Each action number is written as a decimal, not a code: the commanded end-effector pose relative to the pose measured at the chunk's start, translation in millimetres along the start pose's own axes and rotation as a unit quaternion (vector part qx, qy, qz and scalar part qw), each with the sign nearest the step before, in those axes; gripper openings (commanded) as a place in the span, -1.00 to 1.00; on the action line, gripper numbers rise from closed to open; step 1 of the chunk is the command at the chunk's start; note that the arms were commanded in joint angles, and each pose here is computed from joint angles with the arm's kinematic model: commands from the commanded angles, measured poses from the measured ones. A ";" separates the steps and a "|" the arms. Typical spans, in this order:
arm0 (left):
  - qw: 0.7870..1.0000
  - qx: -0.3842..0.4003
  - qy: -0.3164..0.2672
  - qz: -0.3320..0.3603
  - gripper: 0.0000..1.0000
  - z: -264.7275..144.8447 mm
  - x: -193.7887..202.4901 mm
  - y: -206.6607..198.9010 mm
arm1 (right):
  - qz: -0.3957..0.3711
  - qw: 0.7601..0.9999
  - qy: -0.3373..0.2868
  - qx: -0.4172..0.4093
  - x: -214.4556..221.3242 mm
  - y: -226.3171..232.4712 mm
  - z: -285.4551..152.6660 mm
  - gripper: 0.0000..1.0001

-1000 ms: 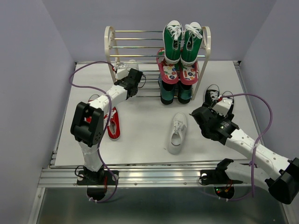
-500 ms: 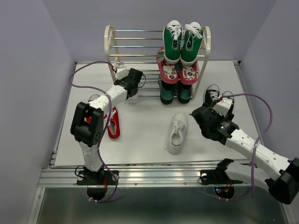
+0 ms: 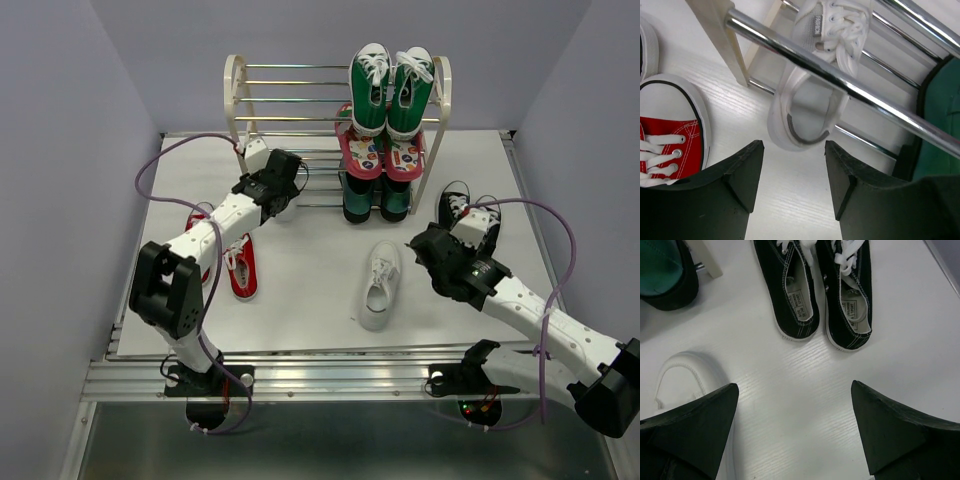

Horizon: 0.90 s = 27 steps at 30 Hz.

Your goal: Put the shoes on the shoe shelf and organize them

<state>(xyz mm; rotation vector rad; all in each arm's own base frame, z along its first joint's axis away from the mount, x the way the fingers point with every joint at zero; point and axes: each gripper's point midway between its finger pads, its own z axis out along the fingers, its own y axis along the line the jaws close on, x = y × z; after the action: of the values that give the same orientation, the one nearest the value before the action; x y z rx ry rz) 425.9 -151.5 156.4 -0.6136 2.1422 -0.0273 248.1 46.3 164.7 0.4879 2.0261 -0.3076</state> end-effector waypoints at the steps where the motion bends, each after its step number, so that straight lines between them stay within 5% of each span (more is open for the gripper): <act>1: 0.999 0.030 0.000 0.012 0.35 -33.0 4.0 -1.4 | -0.003 0.997 0.026 -0.072 -2.5 26.1 -10.5 1.00; 10: 0.997 0.076 0.016 0.023 0.86 -90.4 27.2 27.6 | -0.063 0.948 0.160 -0.269 41.8 83.5 -58.4 1.00; 18: 0.995 0.088 0.024 0.031 0.94 -107.3 44.4 61.8 | -0.078 0.899 0.225 -0.368 71.5 111.9 -111.2 1.00; 27: 0.993 0.106 0.025 0.045 0.98 -112.8 53.0 72.7 | -0.152 0.920 0.220 -0.288 119.7 112.5 -123.6 1.00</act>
<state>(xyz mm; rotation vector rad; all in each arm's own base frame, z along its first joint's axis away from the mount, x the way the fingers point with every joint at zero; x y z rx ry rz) 285.8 -134.6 160.5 -0.4338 2.2051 -0.2019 150.7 215.1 111.0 -0.2088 2.5368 0.3455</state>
